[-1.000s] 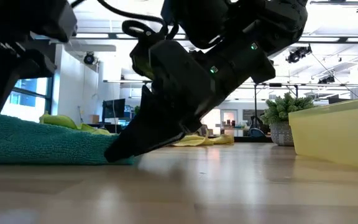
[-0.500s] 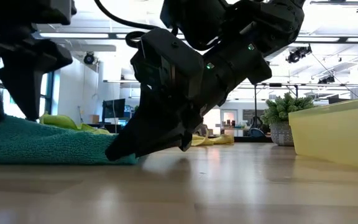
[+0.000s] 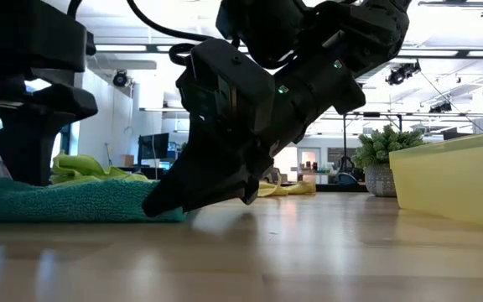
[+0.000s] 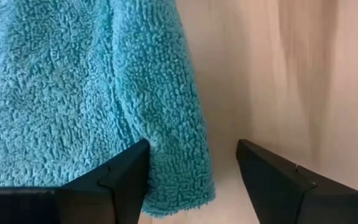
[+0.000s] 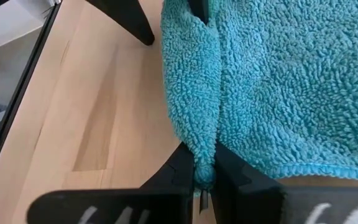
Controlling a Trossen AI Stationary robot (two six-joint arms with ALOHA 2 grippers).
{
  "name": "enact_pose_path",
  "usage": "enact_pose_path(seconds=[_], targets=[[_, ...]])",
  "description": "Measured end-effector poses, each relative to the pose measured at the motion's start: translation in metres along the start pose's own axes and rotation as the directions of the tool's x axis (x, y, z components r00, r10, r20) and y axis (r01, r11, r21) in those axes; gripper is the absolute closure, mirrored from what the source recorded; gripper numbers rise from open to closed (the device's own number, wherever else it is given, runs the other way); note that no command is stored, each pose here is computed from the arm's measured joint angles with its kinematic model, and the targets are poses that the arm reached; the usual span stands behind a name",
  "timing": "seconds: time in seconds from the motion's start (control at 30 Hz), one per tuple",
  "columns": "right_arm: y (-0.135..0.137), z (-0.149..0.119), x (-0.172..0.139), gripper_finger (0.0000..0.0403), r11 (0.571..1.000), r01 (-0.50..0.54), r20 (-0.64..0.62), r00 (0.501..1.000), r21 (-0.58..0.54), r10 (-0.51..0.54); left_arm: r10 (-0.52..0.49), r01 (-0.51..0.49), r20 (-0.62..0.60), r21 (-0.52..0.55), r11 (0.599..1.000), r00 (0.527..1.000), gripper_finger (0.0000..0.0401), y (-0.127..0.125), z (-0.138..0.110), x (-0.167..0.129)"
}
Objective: Roll microfiber towels into tight, uniform cylinder then place into a basket
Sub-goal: Roll the blue microfiber cloth
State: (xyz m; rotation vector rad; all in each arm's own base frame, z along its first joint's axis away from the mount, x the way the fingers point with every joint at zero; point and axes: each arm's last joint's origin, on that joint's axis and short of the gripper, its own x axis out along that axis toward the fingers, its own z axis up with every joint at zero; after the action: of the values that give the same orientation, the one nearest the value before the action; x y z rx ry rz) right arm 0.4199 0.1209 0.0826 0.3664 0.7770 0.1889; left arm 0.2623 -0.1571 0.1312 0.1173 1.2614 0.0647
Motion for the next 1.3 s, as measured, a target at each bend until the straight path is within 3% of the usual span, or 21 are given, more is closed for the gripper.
enact_pose_path(seconds=[0.2,0.63,0.9,1.03,1.2,1.3], targets=[[0.000,0.000,0.000,0.0390,1.000,0.002,0.001,1.000,-0.009,-0.002,0.007,-0.007,-0.001,-0.060,0.998,1.000,0.0204,0.000,0.000,0.001],[0.002,0.003,-0.002,0.0331,0.995,0.000,0.016,1.000,-0.097,0.002,0.050,-0.048,0.005,-0.157,0.986,0.999,0.0387,0.001,-0.001,0.005],[0.016,0.018,-0.036,0.0324,0.960,-0.008,-0.046,0.999,-0.279,-0.005,-0.007,0.012,0.019,-0.245,0.969,1.000,0.0387,0.003,-0.002,0.009],[0.032,0.020,-0.052,0.0324,0.919,0.019,-0.054,0.998,-0.395,-0.044,-0.155,0.182,0.108,-0.323,0.929,0.982,0.0388,0.010,-0.004,0.012],[0.057,0.014,-0.055,0.0324,0.828,0.080,0.012,0.996,-0.555,-0.088,-0.322,0.385,0.219,-0.396,0.834,0.921,0.0389,0.027,-0.014,0.017],[0.070,0.010,-0.055,0.0324,0.767,0.149,0.074,0.989,-0.624,-0.131,-0.385,0.453,0.239,-0.452,0.768,0.891,0.0389,0.037,-0.022,0.025]])
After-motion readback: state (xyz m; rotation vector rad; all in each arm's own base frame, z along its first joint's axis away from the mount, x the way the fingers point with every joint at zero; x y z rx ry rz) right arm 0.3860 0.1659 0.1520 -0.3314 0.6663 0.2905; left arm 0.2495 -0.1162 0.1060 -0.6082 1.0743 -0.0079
